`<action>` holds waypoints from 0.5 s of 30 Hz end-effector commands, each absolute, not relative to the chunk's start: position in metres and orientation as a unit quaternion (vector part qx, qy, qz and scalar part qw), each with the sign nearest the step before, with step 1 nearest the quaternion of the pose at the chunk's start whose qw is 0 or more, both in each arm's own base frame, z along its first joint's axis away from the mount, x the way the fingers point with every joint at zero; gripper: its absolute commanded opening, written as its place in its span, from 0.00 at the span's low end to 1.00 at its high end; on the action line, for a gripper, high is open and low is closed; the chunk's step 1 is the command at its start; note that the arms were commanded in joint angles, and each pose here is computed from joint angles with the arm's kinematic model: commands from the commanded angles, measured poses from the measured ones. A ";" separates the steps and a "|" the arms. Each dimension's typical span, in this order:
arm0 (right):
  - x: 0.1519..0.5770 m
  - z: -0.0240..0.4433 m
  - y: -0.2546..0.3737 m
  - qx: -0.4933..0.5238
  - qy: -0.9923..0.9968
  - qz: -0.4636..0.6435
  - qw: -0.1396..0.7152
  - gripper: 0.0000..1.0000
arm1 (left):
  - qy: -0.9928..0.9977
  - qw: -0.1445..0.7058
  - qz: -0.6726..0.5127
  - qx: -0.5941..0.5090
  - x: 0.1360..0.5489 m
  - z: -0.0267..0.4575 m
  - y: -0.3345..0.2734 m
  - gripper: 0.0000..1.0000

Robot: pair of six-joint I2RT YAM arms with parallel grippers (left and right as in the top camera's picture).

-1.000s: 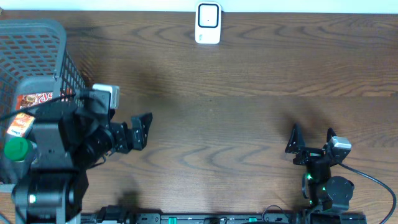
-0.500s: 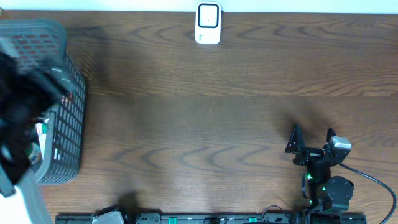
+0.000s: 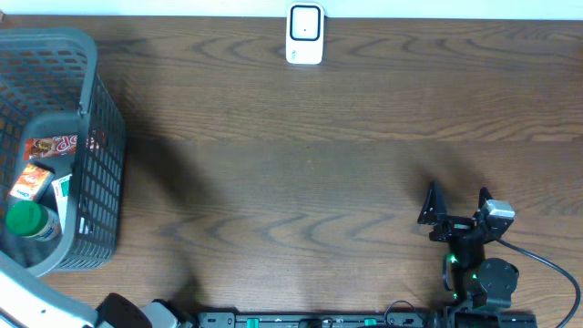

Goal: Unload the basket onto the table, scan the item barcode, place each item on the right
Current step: 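Reach the left gripper into the basket toward the green-capped jar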

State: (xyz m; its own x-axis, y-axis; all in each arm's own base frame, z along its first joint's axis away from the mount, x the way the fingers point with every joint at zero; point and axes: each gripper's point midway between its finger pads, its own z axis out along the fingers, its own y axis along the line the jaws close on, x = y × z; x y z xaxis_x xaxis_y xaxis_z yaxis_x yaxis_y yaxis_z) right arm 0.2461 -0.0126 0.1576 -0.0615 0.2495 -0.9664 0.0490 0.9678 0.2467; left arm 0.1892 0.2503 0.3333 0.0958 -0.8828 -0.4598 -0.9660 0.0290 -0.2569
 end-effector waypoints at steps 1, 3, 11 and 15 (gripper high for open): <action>0.246 0.157 -0.012 0.103 0.725 0.075 0.677 0.99 | 0.649 0.224 0.118 -0.718 0.180 0.311 0.265 0.97; 0.246 0.157 -0.012 0.103 0.725 0.075 0.677 0.99 | 0.648 0.207 0.137 -0.720 0.177 0.298 0.272 0.97; 0.246 0.157 -0.012 0.103 0.725 0.075 0.677 0.99 | 0.757 0.169 0.175 -0.607 0.191 0.236 0.293 0.97; 0.246 0.157 -0.012 0.102 0.725 0.075 0.677 0.99 | 0.844 0.162 0.117 -0.497 0.215 0.198 0.279 0.97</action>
State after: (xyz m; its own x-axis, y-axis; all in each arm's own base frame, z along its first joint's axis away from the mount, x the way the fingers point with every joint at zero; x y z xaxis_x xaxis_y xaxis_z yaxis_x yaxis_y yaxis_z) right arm 0.2461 -0.0126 0.1577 -0.0611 0.2495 -0.9665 0.0489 0.9679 0.2467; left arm 0.2051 0.2929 0.2196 -0.2073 -0.8661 -0.4549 -0.9735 0.2287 0.0081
